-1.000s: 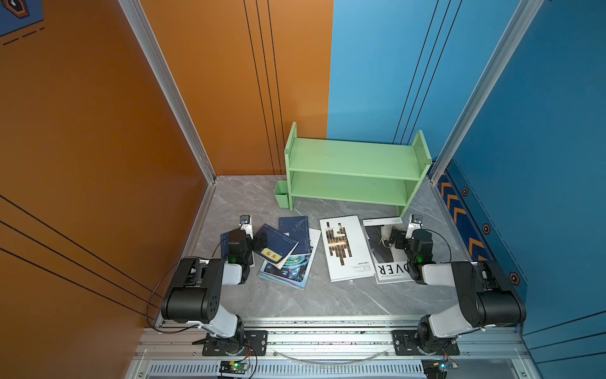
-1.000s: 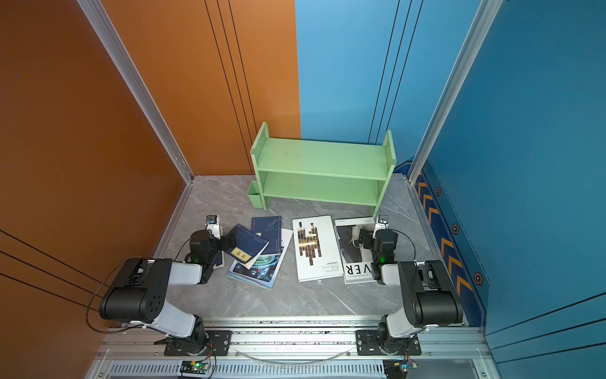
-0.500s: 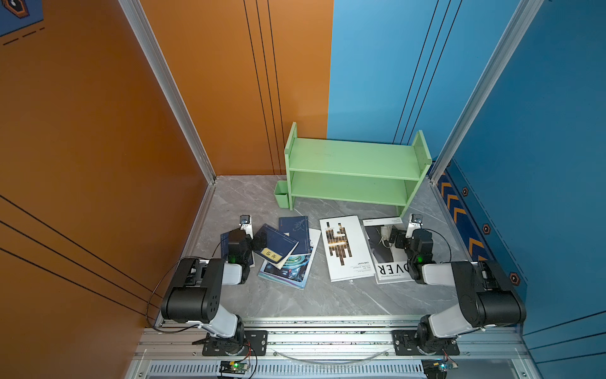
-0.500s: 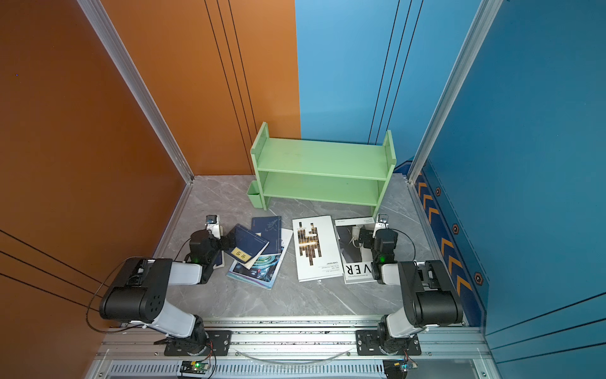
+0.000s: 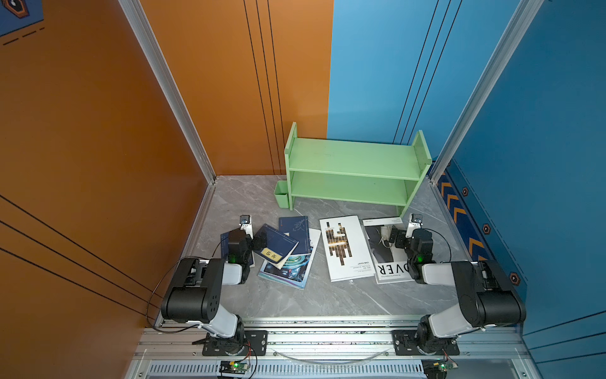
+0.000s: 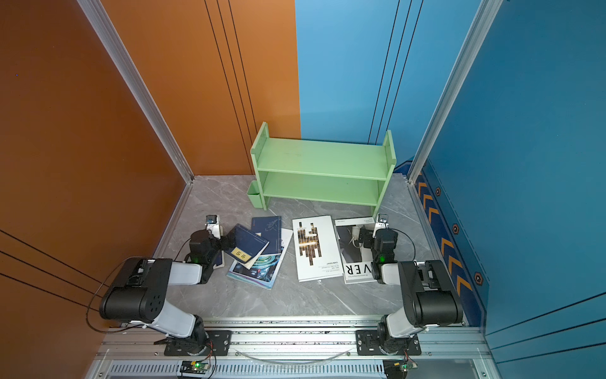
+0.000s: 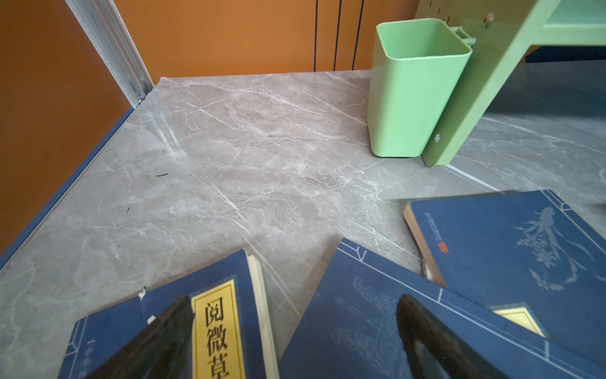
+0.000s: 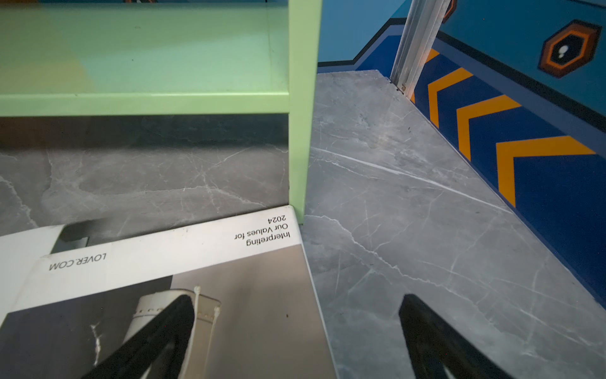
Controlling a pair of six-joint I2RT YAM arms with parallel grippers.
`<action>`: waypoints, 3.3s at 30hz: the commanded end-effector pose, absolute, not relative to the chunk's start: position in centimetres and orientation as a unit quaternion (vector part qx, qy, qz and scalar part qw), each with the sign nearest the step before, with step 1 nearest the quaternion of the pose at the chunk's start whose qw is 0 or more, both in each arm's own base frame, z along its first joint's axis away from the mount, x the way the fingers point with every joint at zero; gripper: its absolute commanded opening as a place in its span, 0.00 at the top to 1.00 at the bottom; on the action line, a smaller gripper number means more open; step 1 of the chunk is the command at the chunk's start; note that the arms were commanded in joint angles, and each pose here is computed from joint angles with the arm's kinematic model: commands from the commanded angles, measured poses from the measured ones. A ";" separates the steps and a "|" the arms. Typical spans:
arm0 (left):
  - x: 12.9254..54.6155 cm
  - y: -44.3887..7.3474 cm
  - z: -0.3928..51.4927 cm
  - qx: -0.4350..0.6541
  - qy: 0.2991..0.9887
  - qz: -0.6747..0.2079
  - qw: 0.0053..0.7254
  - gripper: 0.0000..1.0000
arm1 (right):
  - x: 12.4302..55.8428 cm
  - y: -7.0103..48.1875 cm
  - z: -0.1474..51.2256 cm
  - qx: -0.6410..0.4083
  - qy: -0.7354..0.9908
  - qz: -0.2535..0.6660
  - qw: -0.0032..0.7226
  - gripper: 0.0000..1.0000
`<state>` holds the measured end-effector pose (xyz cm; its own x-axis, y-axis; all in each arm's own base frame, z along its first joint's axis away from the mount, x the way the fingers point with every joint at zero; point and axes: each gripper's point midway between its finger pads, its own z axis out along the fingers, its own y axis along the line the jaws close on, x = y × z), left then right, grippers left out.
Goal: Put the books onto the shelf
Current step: 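Move both grippers forward toward the white LOVER book, then grip the LOVER book's edges with the left and right grippers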
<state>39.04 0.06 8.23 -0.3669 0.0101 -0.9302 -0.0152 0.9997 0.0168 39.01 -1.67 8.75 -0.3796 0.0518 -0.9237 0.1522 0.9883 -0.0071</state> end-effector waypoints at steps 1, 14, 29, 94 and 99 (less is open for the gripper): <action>39.4 -0.4 10.0 0.017 0.813 0.014 0.581 0.02 | 40.0 -1.2 10.9 0.047 0.840 -0.053 0.537 0.00; 36.0 -11.3 19.6 0.139 0.798 0.010 0.587 0.02 | 37.1 10.7 17.8 -0.034 0.880 0.075 0.467 0.00; 26.8 -24.5 23.7 -0.037 0.824 -0.289 0.487 0.02 | 29.4 22.9 19.9 0.053 0.863 0.275 0.421 0.00; 32.1 -45.7 6.8 -0.024 0.934 -0.295 0.200 0.02 | 30.2 7.8 5.2 0.185 0.937 0.216 0.204 0.00; 32.5 -43.0 7.0 -0.028 0.934 -0.287 0.210 0.02 | 29.9 10.3 6.4 0.171 0.931 0.240 0.218 0.00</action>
<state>33.34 -44.58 7.88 -0.9000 -0.1948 -0.3900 0.0771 0.8094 -0.5821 30.22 7.97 5.25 -0.8427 0.4094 -0.3497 0.2410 0.8676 0.4350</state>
